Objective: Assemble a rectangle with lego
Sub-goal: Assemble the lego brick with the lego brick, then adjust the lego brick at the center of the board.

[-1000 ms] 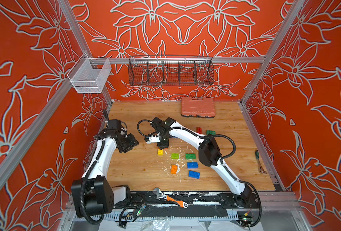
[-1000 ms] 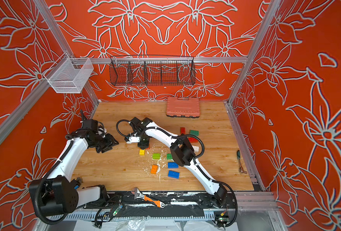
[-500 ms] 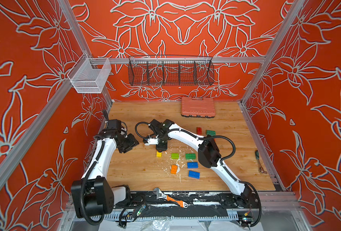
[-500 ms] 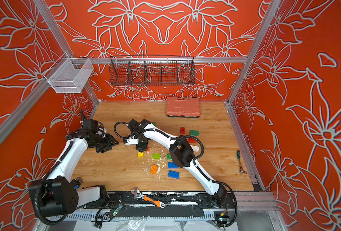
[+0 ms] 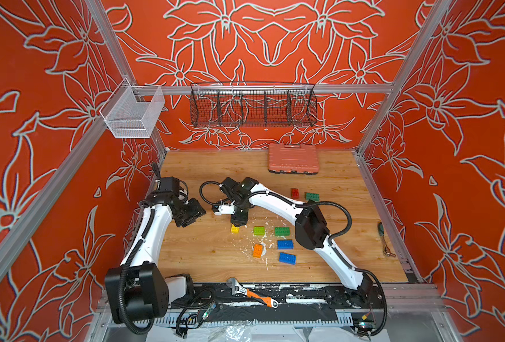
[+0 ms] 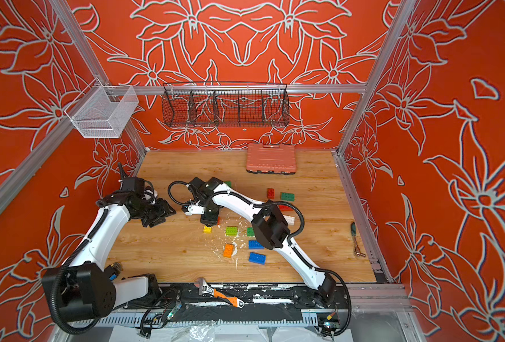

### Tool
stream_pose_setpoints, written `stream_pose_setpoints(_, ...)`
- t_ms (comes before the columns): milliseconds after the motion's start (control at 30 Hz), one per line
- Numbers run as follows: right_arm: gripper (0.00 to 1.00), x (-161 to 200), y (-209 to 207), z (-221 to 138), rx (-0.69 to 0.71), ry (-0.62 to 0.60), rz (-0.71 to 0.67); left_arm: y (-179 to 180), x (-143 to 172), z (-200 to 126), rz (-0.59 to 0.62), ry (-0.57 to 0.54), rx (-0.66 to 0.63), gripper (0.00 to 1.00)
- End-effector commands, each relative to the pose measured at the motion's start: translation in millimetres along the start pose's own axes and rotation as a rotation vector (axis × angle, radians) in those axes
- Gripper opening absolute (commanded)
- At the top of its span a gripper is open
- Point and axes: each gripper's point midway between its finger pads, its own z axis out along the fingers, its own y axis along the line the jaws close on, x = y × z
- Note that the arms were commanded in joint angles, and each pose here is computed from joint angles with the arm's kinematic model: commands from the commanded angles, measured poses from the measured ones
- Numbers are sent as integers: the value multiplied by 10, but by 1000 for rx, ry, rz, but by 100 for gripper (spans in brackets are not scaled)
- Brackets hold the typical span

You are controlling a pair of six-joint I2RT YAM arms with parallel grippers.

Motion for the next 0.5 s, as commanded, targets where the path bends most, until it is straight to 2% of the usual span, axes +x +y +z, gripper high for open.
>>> stream_pose_setpoints(0, 52, -36, -56, -615, 40, -96, 71, -36, -86, 69, -41, 21, 25, 53)
stream_pose_setpoints(133, 51, 96, -273, -950, 68, -180, 236, -93, -78, 217, -84, 65, 66, 42)
stream_pose_setpoints(300, 49, 238, -499, -1154, 120, -279, 425, -86, 44, 378, -60, 105, 13, 30)
stream_pose_setpoints(367, 49, 277, -617, -1233, 152, -313, 539, -142, 153, 485, -46, 140, 6, 20)
stream_pose_setpoints(467, 51, 389, -848, -1257, 182, -352, 805, -238, 378, 698, 4, 189, -32, 17)
